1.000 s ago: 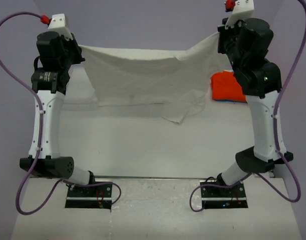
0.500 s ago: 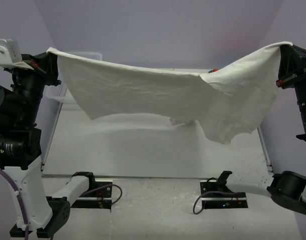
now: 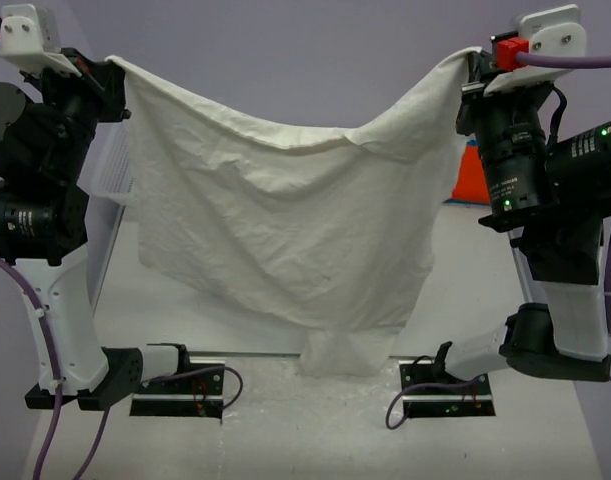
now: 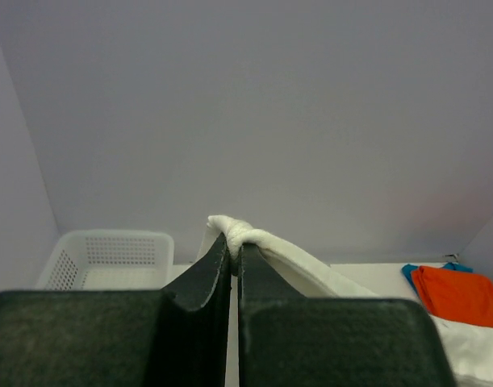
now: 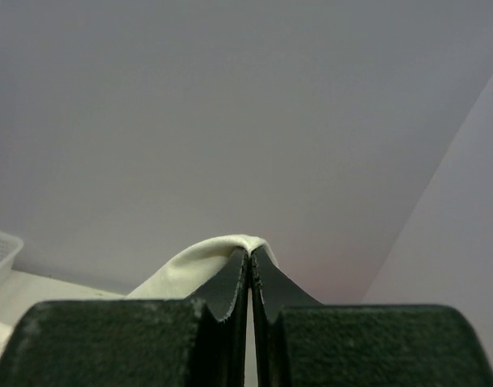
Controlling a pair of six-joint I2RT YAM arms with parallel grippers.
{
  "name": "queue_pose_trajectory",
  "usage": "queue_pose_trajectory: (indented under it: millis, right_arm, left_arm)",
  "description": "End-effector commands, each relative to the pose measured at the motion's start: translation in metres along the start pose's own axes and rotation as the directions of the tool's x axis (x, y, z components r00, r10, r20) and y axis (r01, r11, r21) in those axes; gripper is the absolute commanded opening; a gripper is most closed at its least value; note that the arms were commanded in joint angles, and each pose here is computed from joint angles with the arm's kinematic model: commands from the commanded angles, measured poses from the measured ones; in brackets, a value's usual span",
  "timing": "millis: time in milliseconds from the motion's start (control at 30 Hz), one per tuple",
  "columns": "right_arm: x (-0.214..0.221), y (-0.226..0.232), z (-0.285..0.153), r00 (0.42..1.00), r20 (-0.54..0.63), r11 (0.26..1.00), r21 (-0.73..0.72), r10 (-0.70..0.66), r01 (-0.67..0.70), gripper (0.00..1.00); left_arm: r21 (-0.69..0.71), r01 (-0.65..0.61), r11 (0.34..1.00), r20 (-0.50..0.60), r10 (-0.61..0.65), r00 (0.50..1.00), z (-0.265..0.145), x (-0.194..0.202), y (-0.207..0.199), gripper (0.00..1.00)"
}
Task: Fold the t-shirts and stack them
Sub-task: Flatten out the tshirt
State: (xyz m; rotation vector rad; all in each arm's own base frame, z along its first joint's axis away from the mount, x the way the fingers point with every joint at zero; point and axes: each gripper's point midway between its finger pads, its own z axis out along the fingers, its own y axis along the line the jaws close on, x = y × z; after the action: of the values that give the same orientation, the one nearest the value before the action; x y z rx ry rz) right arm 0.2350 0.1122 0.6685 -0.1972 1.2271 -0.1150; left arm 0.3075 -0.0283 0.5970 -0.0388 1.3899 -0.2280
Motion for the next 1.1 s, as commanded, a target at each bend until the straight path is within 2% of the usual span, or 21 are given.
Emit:
queue_pose_trajectory:
  millis: [0, 33, 67, 167, 233, 333, 433, 500, 533, 567, 600, 633, 667, 700, 733, 800, 933, 967, 1067]
  right_arm:
    - [-0.037, -0.055, -0.016, 0.995, 0.095, 0.991, 0.122, 0.039, -0.051, 0.00]
    - [-0.043, -0.056, -0.018, 0.991, 0.114, 0.988, 0.126, 0.074, -0.089, 0.00]
    - [-0.045, -0.057, -0.019, 0.993, 0.115, 0.990, 0.132, 0.031, -0.047, 0.00]
    - [-0.046, -0.057, -0.024, 0.993, 0.114, 0.989, 0.138, 0.034, -0.050, 0.00]
    - [-0.046, -0.061, -0.030, 0.989, 0.121, 0.988, 0.122, 0.080, -0.095, 0.00]
    - [-0.041, -0.058, -0.036, 0.991, 0.108, 0.991, 0.103, 0.078, -0.089, 0.00]
    - [-0.044, -0.053, -0.036, 0.983, 0.146, 0.989, 0.083, 0.109, -0.122, 0.00]
    - [-0.047, -0.039, -0.032, 0.972, 0.196, 0.990, 0.033, 0.130, -0.139, 0.00]
    - [-0.028, -0.017, -0.022, 0.983, 0.137, 0.992, -0.018, 0.124, -0.123, 0.00]
    - [-0.025, -0.019, -0.017, 0.982, 0.135, 0.992, -0.020, 0.129, -0.127, 0.00]
    - [-0.016, -0.001, -0.009, 0.987, 0.136, 0.993, -0.084, 0.088, -0.077, 0.00]
    - [0.003, -0.006, 0.010, 0.990, 0.102, 0.995, -0.028, 0.094, -0.091, 0.00]
    - [0.012, -0.001, 0.019, 0.992, 0.088, 0.995, -0.040, 0.090, -0.087, 0.00]
    - [0.018, 0.001, 0.027, 0.992, 0.079, 0.993, -0.058, 0.103, -0.098, 0.00]
    - [0.036, 0.007, 0.047, 0.994, 0.046, 0.993, -0.073, 0.097, -0.093, 0.00]
    - [0.044, 0.003, 0.066, 0.994, 0.036, 0.993, -0.071, 0.101, -0.098, 0.00]
    - [0.074, -0.010, 0.131, 0.997, 0.015, 0.996, -0.049, 0.070, -0.069, 0.00]
    - [0.081, -0.006, 0.153, 0.998, 0.021, 0.997, -0.053, 0.060, -0.059, 0.00]
    - [0.092, -0.009, 0.177, 0.998, 0.038, 0.997, -0.047, 0.058, -0.056, 0.00]
  left_arm:
    - [0.056, 0.006, 0.998, 0.138, -0.014, 0.990, -0.033, -0.052, -0.019, 0.00]
    - [0.065, 0.007, 0.998, 0.148, -0.016, 0.989, -0.036, -0.055, -0.021, 0.00]
    - [0.080, 0.006, 0.997, 0.147, -0.017, 0.989, -0.038, -0.056, -0.024, 0.00]
    - [0.101, 0.003, 0.995, 0.156, -0.019, 0.988, -0.047, -0.058, -0.028, 0.00]
    - [0.108, -0.002, 0.994, 0.171, -0.016, 0.985, -0.059, -0.063, -0.031, 0.00]
    - [0.141, -0.011, 0.990, 0.211, -0.019, 0.977, -0.083, -0.075, -0.040, 0.00]
    - [0.133, -0.010, 0.991, 0.198, -0.017, 0.980, -0.081, -0.070, -0.038, 0.00]
    - [0.127, 0.010, 0.992, 0.133, -0.027, 0.991, -0.061, -0.048, -0.033, 0.00]
    - [0.131, 0.015, 0.991, 0.113, -0.030, 0.993, -0.051, -0.039, -0.032, 0.00]
    - [0.115, 0.033, 0.993, 0.042, -0.039, 0.998, -0.029, -0.010, -0.024, 0.00]
    - [0.108, 0.039, 0.993, 0.017, -0.041, 0.999, -0.019, 0.004, -0.021, 0.00]
    - [0.104, 0.037, 0.994, 0.028, -0.040, 0.999, -0.008, 0.009, -0.018, 0.00]
    - [0.084, 0.037, 0.996, -0.025, -0.035, 0.999, 0.010, 0.036, -0.009, 0.00]
    - [0.070, 0.031, 0.997, -0.033, -0.029, 0.999, 0.019, 0.043, -0.004, 0.00]
    - [0.041, 0.021, 0.999, -0.034, -0.019, 0.999, 0.029, 0.048, 0.003, 0.00]
    - [0.001, -0.029, 1.000, -0.049, 0.029, 0.998, 0.053, 0.058, 0.016, 0.00]
    - [-0.091, -0.132, 0.987, -0.021, 0.131, 0.991, 0.107, 0.053, 0.042, 0.00]
    - [-0.091, -0.142, 0.986, -0.013, 0.141, 0.990, 0.117, 0.053, 0.044, 0.00]
    - [-0.073, -0.151, 0.986, 0.004, 0.152, 0.988, 0.152, 0.049, 0.044, 0.00]
